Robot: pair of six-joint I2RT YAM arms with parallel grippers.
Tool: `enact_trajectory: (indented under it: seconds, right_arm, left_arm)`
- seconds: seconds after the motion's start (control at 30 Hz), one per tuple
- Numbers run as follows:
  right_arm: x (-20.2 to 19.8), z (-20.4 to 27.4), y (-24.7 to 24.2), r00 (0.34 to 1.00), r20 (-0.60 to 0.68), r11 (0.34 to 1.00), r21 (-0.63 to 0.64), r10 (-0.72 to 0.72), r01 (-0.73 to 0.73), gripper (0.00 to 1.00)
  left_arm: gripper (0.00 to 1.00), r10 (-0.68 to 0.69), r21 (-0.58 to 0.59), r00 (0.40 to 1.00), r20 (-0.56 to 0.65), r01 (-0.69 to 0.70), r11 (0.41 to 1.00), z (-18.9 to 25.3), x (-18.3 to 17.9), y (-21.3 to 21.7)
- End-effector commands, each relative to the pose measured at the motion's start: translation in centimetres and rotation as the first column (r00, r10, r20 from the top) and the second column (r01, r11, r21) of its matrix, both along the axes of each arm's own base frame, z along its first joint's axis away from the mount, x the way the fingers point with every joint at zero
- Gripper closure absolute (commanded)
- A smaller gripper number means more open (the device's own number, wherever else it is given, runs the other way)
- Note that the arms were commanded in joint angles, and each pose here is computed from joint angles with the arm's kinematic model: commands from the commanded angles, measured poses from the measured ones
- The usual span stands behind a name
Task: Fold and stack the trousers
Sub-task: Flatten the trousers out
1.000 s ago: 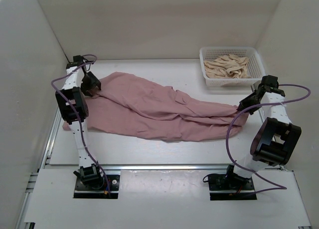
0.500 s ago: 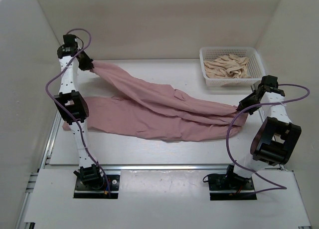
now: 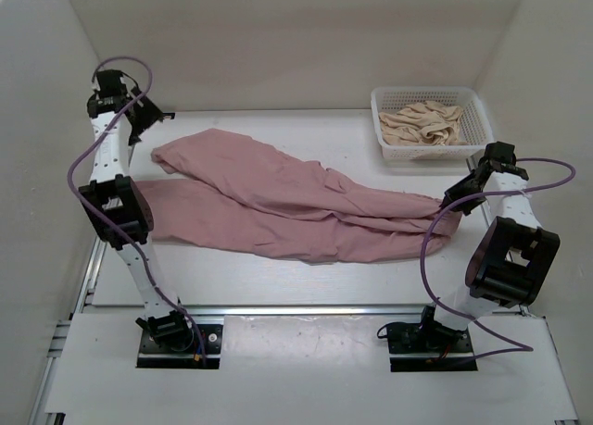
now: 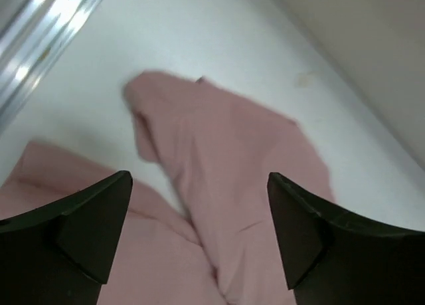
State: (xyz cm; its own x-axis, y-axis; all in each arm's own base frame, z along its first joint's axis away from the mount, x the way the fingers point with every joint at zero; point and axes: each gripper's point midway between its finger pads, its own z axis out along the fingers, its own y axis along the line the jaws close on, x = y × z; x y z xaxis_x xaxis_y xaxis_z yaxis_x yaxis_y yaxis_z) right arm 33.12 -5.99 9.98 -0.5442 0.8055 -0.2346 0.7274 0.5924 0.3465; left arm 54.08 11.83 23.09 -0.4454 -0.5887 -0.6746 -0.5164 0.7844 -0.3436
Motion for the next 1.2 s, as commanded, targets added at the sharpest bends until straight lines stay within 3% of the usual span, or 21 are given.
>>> enact_trajectory:
  seconds: [0.0, 0.07, 0.17, 0.2, 0.23, 0.3, 0.33, 0.43, 0.6, 0.77, 0.83, 0.87, 0.9, 0.93, 0.97, 1.17]
  right_arm:
    - [0.2, 0.9, -0.2, 0.999, 0.036, 1.000, -0.016, -0.002, 0.002, 1.00]
    - [0.0, 0.6, -0.1, 1.000, 0.027, 1.000, -0.013, -0.002, 0.002, 1.00]
    - [0.0, 1.0, 0.2, 0.999, 0.041, 1.000, 0.004, -0.003, 0.003, 1.00]
    - [0.0, 1.0, 0.2, 0.999, 0.041, 1.000, 0.004, -0.003, 0.002, 1.00]
    - [0.0, 1.0, 0.2, 0.999, 0.041, 1.000, 0.004, -0.003, 0.002, 1.00]
    - [0.0, 1.0, 0.2, 0.999, 0.041, 1.000, 0.004, -0.003, 0.002, 1.00]
    - [0.0, 1.0, 0.2, 0.999, 0.041, 1.000, 0.004, -0.003, 0.002, 1.00]
    - [0.1, 1.1, 0.4, 0.999, 0.044, 1.000, 0.013, 0.002, -0.002, 1.00]
    - [0.3, 1.4, 0.3, 0.999, 0.053, 1.000, 0.010, 0.002, -0.002, 1.00]
    - [0.8, 1.7, 0.0, 0.998, 0.060, 1.000, -0.001, -0.002, 0.002, 1.00]
    - [0.8, 1.7, 0.0, 0.998, 0.060, 1.000, -0.001, -0.002, 0.002, 1.00]
    - [0.5, 1.6, -0.1, 0.999, 0.049, 1.000, -0.006, -0.005, 0.006, 1.00]
    - [0.5, 1.6, -0.1, 0.999, 0.049, 1.000, -0.006, -0.006, 0.006, 1.00]
    - [0.3, 1.4, -0.2, 0.999, 0.037, 1.000, -0.012, -0.010, 0.010, 1.00]
    - [0.3, 1.4, -0.2, 0.999, 0.037, 1.000, -0.012, -0.010, 0.010, 1.00]
    - [0.3, 2.0, -0.4, 0.998, 0.053, 0.999, -0.028, -0.014, 0.015, 1.00]
  left_arm:
    - [0.08, 0.054, -0.104, 0.984, -0.169, -0.072, 0.992, -5.1, -2.8, -0.6]
    - [0.36, 0.045, -0.107, 0.987, -0.156, -0.063, 0.992, -4.8, -2.6, -1.4]
    - [0.57, 0.041, -0.101, 0.986, -0.162, -0.058, 0.993, -5.4, -1.9, -1.7]
    - [0.54, 0.041, -0.103, 0.984, -0.171, -0.059, 0.993, -5.6, -1.8, -1.7]
    - [0.44, 0.039, -0.111, 0.976, -0.216, -0.064, 0.992, -7.2, -1.9, -1.7]
    - [0.08, 0.038, -0.113, 0.973, -0.230, -0.065, 0.991, -7.6, -1.3, -1.5]
    - [0.06, 0.035, -0.120, 0.962, -0.272, -0.070, 0.990, -9.8, -0.9, -1.4]
    - [0.10, 0.009, -0.144, 0.948, -0.317, -0.057, 0.988, -12.6, 0.2, -1.6]
    - [0.20, 0.026, -0.135, 0.950, -0.311, -0.071, 0.988, -13.5, 1.2, -1.1]
    - [0.22, 0.030, -0.144, 0.948, -0.318, -0.080, 0.986, -15.2, 2.0, -1.0]
    - [0.33, 0.021, -0.153, 0.954, -0.300, -0.070, 0.986, -14.9, 2.6, -1.1]
    - [0.45, 0.014, -0.162, 0.955, -0.296, -0.064, 0.985, -15.1, 2.8, -1.3]
    - [0.72, 0.016, -0.168, 0.959, -0.283, -0.066, 0.984, -14.6, 3.0, -0.8]
    - [0.84, 0.024, -0.169, 0.963, -0.267, -0.071, 0.983, -14.2, 3.4, -0.8]
    - [0.90, 0.016, -0.178, 0.964, -0.265, -0.065, 0.982, -14.2, 3.5, -0.9]
    - [0.90, 0.006, -0.203, 0.998, -0.063, -0.019, 0.979, -6.0, 5.2, -0.5]
